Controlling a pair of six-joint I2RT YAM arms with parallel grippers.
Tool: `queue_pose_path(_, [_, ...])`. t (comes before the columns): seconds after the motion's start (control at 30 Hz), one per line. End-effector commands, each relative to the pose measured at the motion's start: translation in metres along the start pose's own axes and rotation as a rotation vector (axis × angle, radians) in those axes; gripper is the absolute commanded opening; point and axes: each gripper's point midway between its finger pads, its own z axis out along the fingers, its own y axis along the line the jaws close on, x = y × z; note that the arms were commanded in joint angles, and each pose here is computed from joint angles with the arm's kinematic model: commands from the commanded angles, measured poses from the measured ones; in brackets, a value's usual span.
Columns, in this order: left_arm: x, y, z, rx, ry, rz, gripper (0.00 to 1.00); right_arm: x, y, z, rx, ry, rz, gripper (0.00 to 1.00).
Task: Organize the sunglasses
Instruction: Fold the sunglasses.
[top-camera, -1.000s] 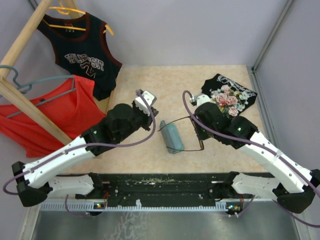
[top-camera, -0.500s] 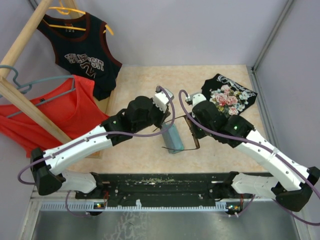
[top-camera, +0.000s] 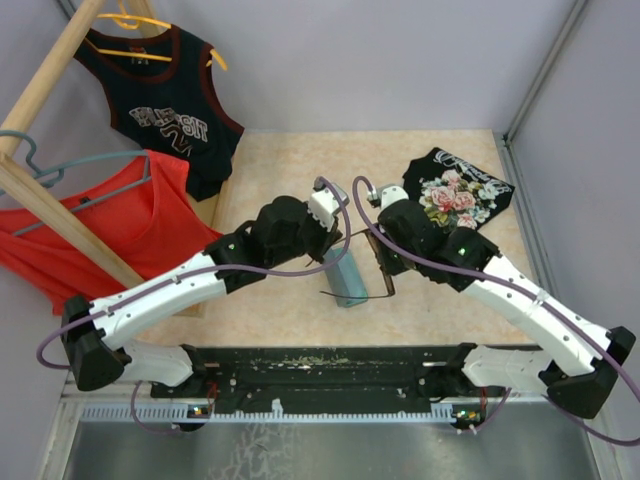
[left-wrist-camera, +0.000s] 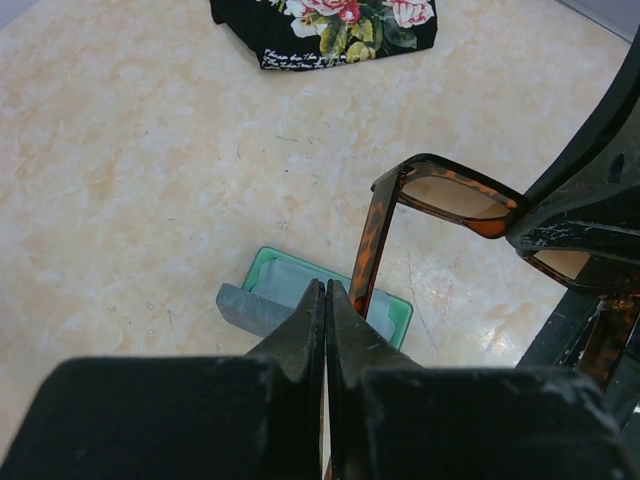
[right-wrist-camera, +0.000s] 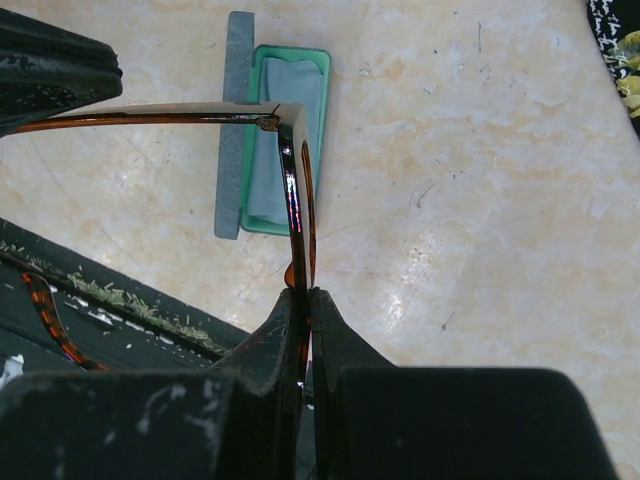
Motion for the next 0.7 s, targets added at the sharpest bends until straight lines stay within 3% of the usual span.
queue_pose_path(0.0, [-0.003, -0.005, -0.001, 0.025, -0.019, -0.025, 0.00, -0.026, 0.008, 0.000, -0.010, -0.082, 0.053, 0.00])
queue_pose_path(0.67, [0.012, -0.015, 0.002, 0.070, 0.002, -0.046, 0.00, -0.049, 0.018, 0.009, -0.015, -0.155, 0.181, 0.00])
